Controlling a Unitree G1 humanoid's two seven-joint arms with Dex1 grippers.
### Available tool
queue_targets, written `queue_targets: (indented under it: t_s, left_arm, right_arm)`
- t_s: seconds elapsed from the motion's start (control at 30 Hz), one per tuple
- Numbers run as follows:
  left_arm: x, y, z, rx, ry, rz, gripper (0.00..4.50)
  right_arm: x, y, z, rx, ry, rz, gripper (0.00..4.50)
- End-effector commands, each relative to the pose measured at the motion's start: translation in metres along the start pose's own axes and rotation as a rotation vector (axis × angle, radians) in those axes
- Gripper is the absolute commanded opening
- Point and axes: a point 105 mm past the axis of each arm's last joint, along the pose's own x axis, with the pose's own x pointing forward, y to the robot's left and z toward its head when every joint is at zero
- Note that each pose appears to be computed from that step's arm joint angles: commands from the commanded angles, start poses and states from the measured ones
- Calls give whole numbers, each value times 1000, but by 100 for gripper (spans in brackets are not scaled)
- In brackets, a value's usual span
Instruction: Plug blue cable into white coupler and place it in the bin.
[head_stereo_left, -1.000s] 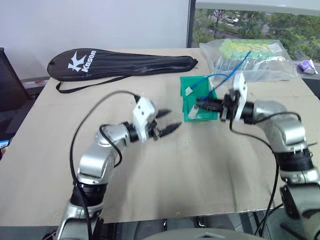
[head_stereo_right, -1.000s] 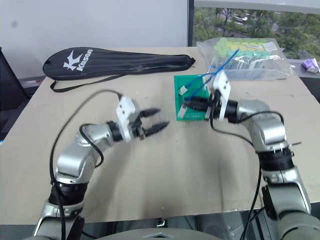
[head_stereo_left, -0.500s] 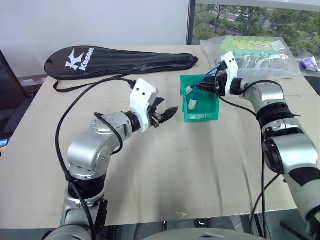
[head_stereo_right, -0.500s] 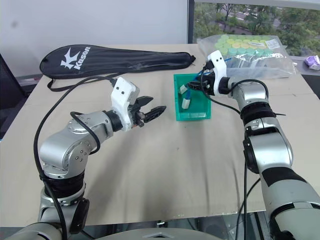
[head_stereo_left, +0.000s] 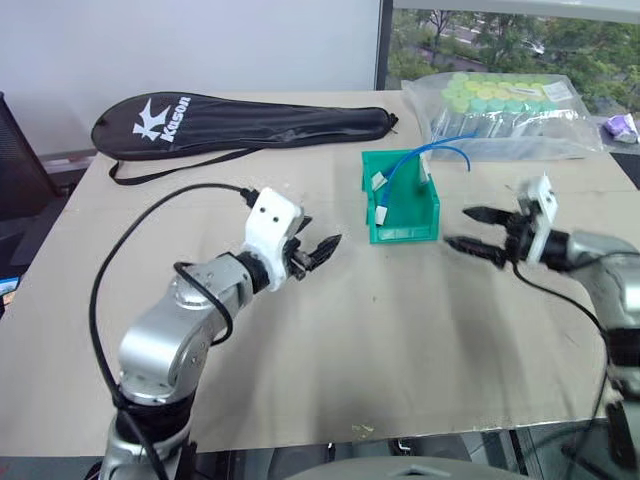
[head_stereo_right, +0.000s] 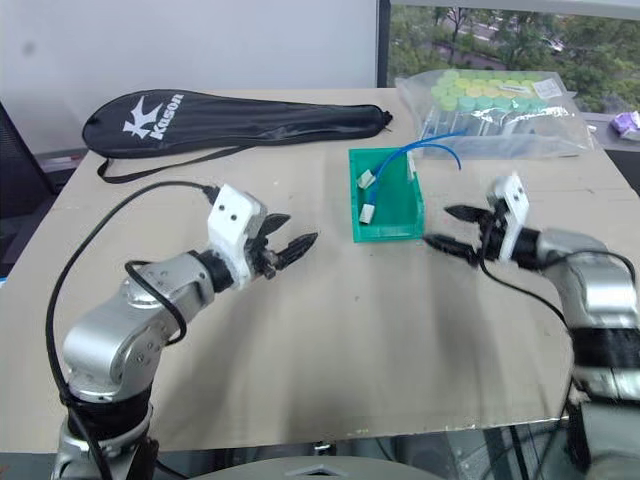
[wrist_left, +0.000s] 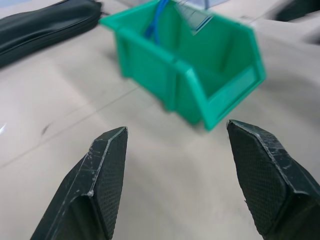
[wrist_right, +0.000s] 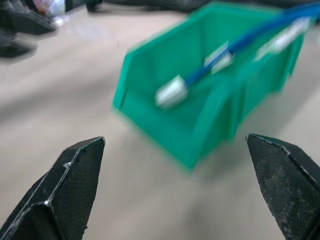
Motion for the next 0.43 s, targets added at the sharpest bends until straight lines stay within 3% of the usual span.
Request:
queue_targets:
  t_s: [0.03, 0.17, 0.3, 0.43]
  left_arm:
    - [-20, -9, -4, 26, -74, 19, 324]
    - [-44, -21, -50, 2, 6, 1, 324]
    - [-64, -25, -81, -19, 18, 8, 445]
    - [-75, -32, -105, -29, 54, -3, 445]
  right_arm:
    - [-19, 13, -2, -67, -115, -40, 447]
    - [-30, 25, -45, -79, -54, -68, 447]
    - [-33, 35, -69, -50, -45, -68, 450]
    - [-37, 34, -86, -43, -20, -84, 450]
